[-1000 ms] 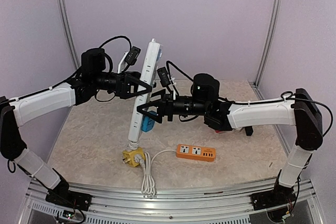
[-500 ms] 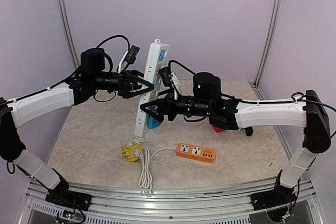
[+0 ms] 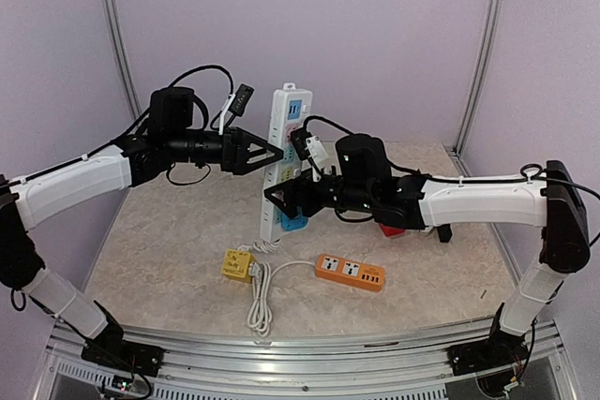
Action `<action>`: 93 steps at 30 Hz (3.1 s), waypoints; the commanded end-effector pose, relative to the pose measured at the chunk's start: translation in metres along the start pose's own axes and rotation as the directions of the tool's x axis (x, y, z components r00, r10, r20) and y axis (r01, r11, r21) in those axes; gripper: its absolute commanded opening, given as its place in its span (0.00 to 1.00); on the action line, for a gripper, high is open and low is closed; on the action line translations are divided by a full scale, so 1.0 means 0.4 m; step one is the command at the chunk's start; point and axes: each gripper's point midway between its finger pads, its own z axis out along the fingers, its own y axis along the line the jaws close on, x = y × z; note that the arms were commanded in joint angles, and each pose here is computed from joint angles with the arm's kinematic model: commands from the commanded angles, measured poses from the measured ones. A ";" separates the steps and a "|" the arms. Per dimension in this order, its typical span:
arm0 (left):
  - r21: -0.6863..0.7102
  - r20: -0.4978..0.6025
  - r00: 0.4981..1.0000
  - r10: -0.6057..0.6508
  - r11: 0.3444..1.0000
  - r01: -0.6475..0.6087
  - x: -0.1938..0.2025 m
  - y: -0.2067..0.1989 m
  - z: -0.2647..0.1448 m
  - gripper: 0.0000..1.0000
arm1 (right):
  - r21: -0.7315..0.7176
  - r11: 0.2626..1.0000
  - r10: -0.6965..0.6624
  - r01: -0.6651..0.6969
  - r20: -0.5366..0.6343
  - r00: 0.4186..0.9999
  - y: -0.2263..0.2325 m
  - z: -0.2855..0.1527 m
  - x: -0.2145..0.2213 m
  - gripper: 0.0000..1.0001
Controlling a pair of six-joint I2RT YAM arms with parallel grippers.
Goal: Pull the plug off the socket
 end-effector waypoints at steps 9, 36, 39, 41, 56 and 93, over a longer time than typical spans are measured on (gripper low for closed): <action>-0.147 -0.058 0.994 -0.095 0.985 0.086 0.027 0.060 0.053 0.90 | 0.163 0.986 0.011 -0.026 0.094 0.996 -0.057 0.000 -0.097 0.00; -0.200 -0.107 0.974 -0.202 0.964 0.178 0.087 0.113 0.095 0.12 | 0.282 0.959 -0.013 0.001 0.042 0.999 -0.084 0.022 -0.064 0.06; -0.193 -0.096 0.973 -0.210 0.963 0.188 0.079 0.114 0.088 0.08 | 0.286 0.958 -0.020 0.009 0.034 0.999 -0.085 0.018 -0.057 0.12; -0.182 -0.082 0.971 -0.223 0.962 0.205 0.069 0.118 0.078 0.05 | 0.279 0.960 -0.035 0.024 0.033 0.999 -0.083 0.012 -0.057 0.26; -0.181 0.058 0.968 -0.244 0.951 0.251 -0.026 0.182 -0.060 0.00 | 0.065 0.997 -0.037 0.030 0.109 0.993 -0.030 -0.107 -0.077 0.98; -0.249 0.033 0.949 -0.314 0.917 0.312 0.061 0.244 -0.099 0.00 | -0.300 0.923 0.216 -0.239 -0.109 0.970 0.043 0.001 0.003 0.63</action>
